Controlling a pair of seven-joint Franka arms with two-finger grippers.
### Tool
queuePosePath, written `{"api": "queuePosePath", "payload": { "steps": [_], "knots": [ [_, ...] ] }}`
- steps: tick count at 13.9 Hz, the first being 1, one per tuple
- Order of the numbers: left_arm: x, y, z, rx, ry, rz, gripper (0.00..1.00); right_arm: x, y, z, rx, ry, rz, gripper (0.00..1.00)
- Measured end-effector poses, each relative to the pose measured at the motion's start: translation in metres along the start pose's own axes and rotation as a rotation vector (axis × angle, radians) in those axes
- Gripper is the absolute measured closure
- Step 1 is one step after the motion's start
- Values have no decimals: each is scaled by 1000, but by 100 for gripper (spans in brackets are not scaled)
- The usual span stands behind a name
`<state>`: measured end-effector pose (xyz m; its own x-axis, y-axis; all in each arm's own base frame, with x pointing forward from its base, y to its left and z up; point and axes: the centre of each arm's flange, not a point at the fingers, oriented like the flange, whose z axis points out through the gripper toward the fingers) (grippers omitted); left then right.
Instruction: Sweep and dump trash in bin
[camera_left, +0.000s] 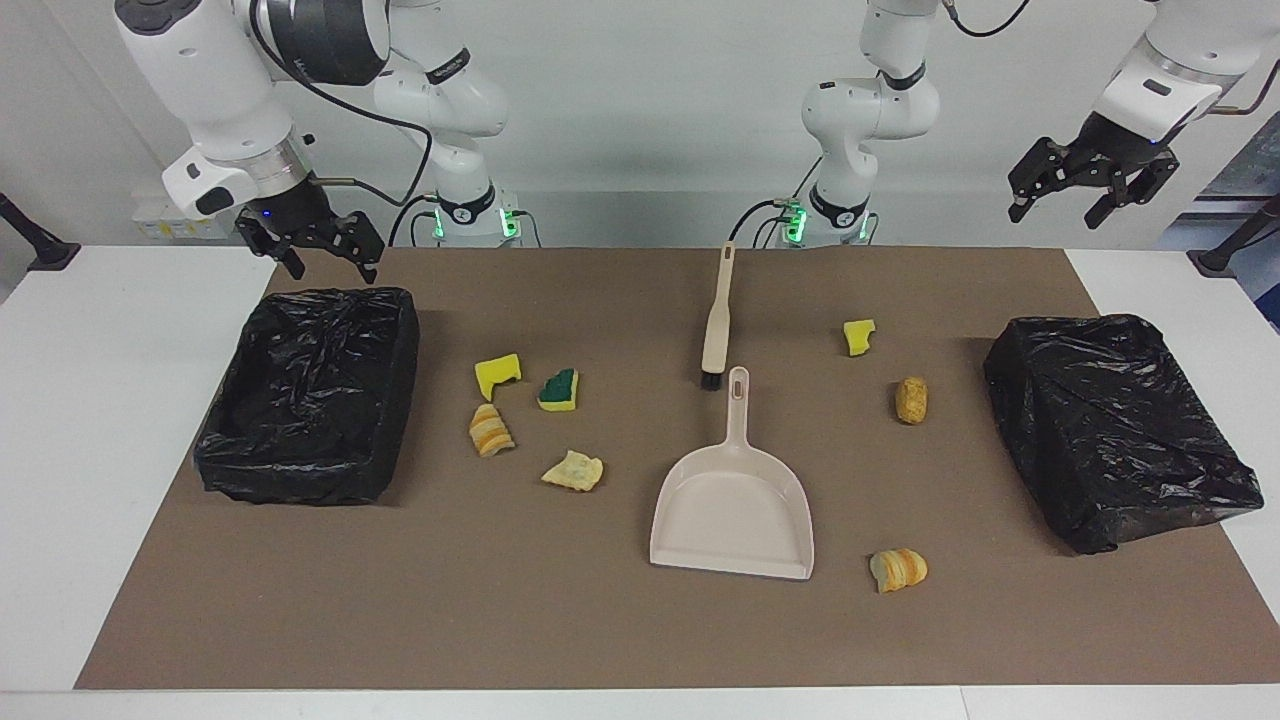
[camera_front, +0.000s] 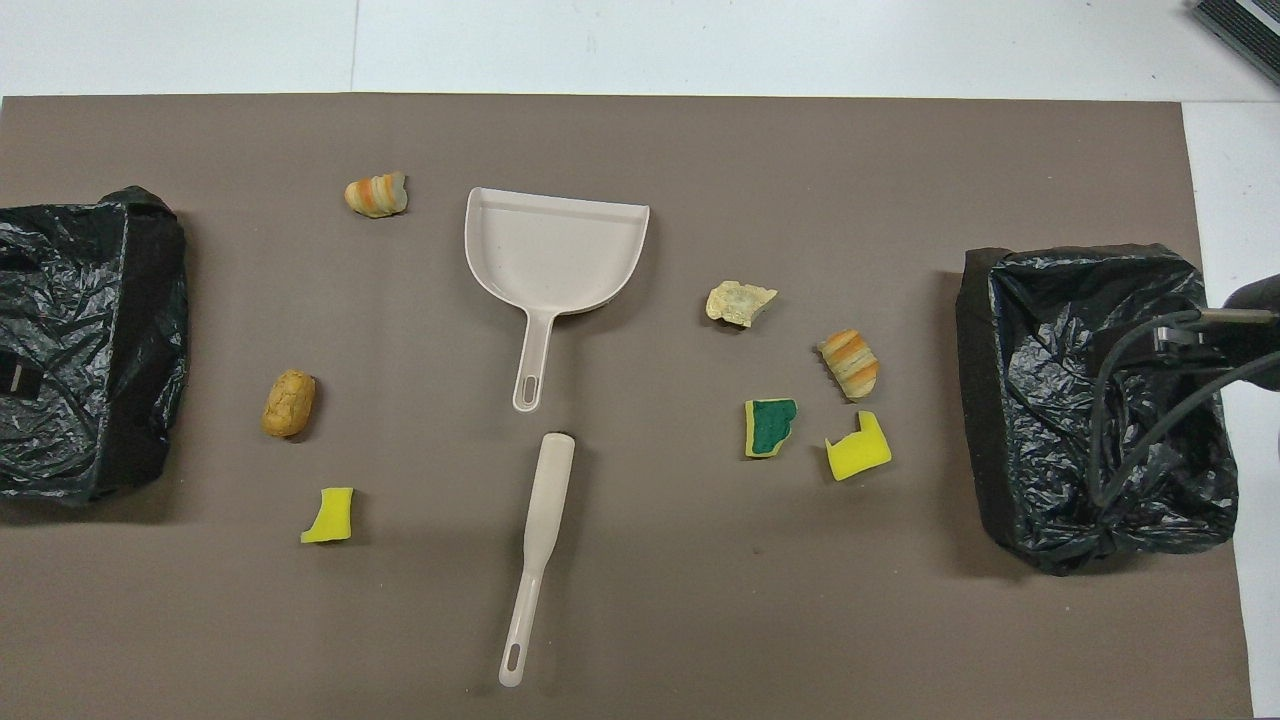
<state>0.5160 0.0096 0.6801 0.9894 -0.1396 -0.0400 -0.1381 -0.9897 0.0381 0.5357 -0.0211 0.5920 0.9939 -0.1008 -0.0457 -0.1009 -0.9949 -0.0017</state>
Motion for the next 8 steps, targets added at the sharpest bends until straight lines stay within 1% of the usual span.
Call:
{"api": "queuePosePath", "payload": {
  "steps": [2,5,8],
  "knots": [
    [1,7,1,1,-1,13,0,1,-2,-1,-1,12,-6,0],
    [3,24,3,2,-8,45,0,-1,-22,-4,-53,24,-89,0],
    [2,47,7,-1,-18,88,0,-4,-36,-6,-58,30,-114,0]
  ]
}}
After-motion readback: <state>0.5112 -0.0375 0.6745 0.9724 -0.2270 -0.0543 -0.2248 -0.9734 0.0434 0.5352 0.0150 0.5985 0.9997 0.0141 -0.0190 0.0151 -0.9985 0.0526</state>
